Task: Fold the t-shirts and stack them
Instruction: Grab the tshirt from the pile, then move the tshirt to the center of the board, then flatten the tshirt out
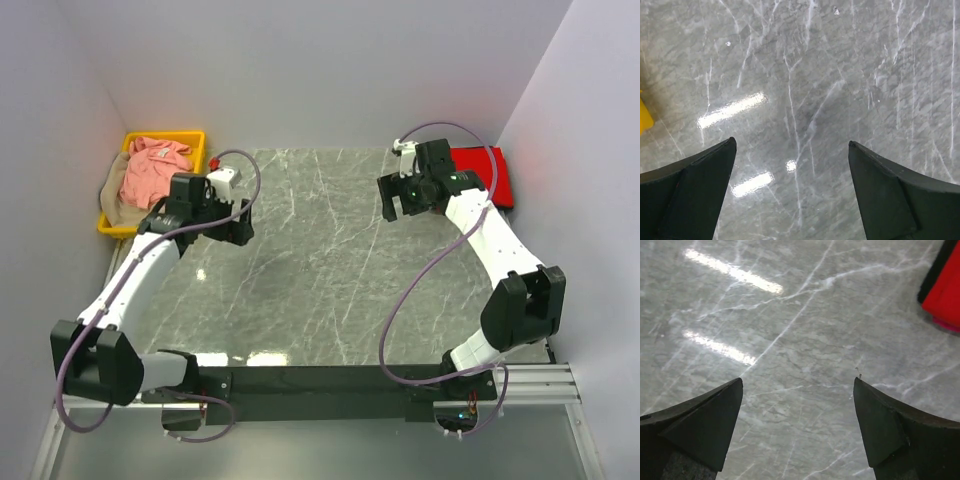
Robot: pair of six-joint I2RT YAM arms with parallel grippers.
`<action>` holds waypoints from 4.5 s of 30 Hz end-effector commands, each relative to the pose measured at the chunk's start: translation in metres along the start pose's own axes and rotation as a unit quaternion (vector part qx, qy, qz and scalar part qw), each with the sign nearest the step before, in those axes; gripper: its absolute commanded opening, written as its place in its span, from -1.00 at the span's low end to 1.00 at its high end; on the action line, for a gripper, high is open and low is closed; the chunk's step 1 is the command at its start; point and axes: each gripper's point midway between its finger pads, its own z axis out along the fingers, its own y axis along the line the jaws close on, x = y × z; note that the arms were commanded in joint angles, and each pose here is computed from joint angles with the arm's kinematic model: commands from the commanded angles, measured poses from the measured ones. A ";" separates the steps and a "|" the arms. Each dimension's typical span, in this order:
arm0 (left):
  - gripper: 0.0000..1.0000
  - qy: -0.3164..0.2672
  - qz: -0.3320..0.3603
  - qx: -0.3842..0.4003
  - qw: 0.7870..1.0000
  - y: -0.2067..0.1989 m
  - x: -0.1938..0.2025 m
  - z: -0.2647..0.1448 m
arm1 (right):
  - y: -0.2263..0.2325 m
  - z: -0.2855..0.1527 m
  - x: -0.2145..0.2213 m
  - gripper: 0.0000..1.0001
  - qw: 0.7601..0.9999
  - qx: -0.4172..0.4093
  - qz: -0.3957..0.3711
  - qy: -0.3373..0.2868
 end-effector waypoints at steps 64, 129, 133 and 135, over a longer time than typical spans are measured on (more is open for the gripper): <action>-0.99 -0.270 -0.037 -0.225 0.935 0.333 -0.247 -0.007 | -0.034 -0.015 -0.113 0.89 0.990 0.059 -0.064 -0.114; 0.40 -0.044 0.483 0.332 0.809 -0.242 0.047 0.150 | -0.070 0.043 0.060 0.30 0.959 -0.107 0.233 0.122; -0.49 -0.042 0.489 0.320 0.811 -0.238 0.038 0.148 | -0.067 0.039 0.067 0.30 0.958 -0.106 0.233 0.126; -0.84 -0.051 0.483 0.320 0.813 -0.230 0.027 0.139 | -0.065 0.037 0.068 0.29 0.959 -0.108 0.232 0.124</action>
